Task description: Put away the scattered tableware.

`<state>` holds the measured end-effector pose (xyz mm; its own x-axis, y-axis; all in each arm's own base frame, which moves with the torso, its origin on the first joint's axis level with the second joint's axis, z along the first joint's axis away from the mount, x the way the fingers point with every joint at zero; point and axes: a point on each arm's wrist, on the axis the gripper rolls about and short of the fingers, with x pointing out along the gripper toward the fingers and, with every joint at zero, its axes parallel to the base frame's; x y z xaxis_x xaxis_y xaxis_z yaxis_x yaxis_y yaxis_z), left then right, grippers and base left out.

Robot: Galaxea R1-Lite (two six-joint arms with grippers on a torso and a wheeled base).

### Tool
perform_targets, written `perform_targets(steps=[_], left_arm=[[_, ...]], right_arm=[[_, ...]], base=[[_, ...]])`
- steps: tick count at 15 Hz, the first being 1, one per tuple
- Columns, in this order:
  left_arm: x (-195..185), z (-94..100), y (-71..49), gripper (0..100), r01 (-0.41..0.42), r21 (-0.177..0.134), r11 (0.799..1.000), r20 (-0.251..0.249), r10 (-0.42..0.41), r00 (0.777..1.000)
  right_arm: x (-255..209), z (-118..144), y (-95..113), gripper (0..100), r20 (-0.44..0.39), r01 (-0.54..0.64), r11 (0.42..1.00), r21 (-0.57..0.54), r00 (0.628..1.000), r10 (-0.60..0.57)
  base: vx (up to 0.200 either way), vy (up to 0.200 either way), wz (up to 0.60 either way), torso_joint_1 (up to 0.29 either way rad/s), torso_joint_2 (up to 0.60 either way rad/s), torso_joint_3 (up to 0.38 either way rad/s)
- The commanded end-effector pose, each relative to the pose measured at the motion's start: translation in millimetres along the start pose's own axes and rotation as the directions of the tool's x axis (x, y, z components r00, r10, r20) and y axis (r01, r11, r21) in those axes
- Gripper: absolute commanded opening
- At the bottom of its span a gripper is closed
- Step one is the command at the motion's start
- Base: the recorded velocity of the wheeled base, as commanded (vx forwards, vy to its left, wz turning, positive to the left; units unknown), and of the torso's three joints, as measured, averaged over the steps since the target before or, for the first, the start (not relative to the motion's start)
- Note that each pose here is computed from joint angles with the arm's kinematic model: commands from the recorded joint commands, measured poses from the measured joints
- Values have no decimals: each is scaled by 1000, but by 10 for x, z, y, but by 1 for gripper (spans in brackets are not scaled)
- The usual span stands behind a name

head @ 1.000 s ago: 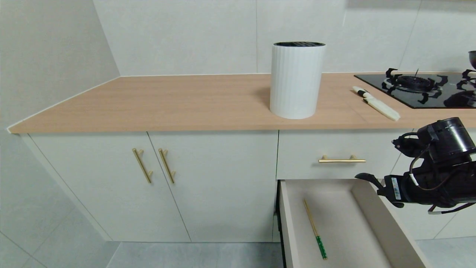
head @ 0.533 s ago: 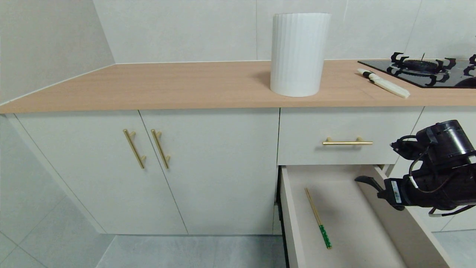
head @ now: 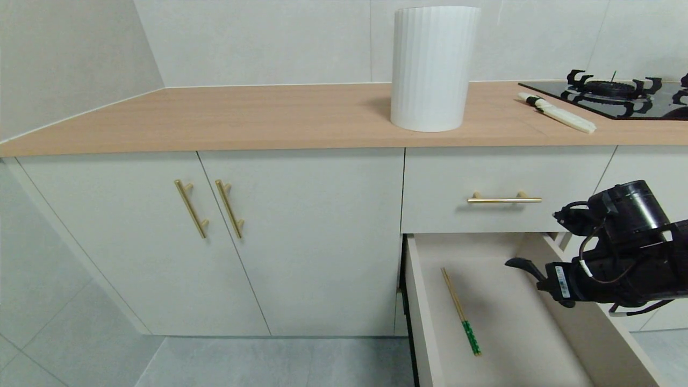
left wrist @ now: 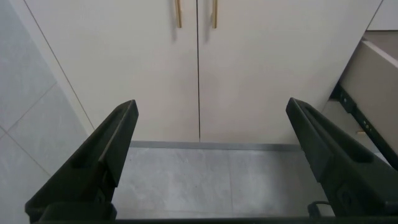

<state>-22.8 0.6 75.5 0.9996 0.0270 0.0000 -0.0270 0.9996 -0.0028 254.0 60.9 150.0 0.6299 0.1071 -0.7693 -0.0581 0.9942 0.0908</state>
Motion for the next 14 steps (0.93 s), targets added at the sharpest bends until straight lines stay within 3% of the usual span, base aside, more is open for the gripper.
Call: perform_targets(steps=[1, 6, 14], left_arm=[[0, 0, 0, 100, -1, 0, 1000, 0, 1, 1000], [0, 0, 0, 100, -1, 0, 1000, 0, 1, 1000], [0, 0, 0, 100, -1, 0, 1000, 0, 1, 1000]], right_arm=[[345, -127, 81, 0, -64, 27, 999, -33, 998, -29], [1203, -305, 94, 0, -58, 74, 997, -26, 996, -75], [1713, -531, 58, 0, -100, 86, 996, -28, 991, -89]], base=[[0, 0, 0, 0, 0, 0], [0, 0, 0, 0, 0, 0], [0, 0, 0, 0, 0, 0]])
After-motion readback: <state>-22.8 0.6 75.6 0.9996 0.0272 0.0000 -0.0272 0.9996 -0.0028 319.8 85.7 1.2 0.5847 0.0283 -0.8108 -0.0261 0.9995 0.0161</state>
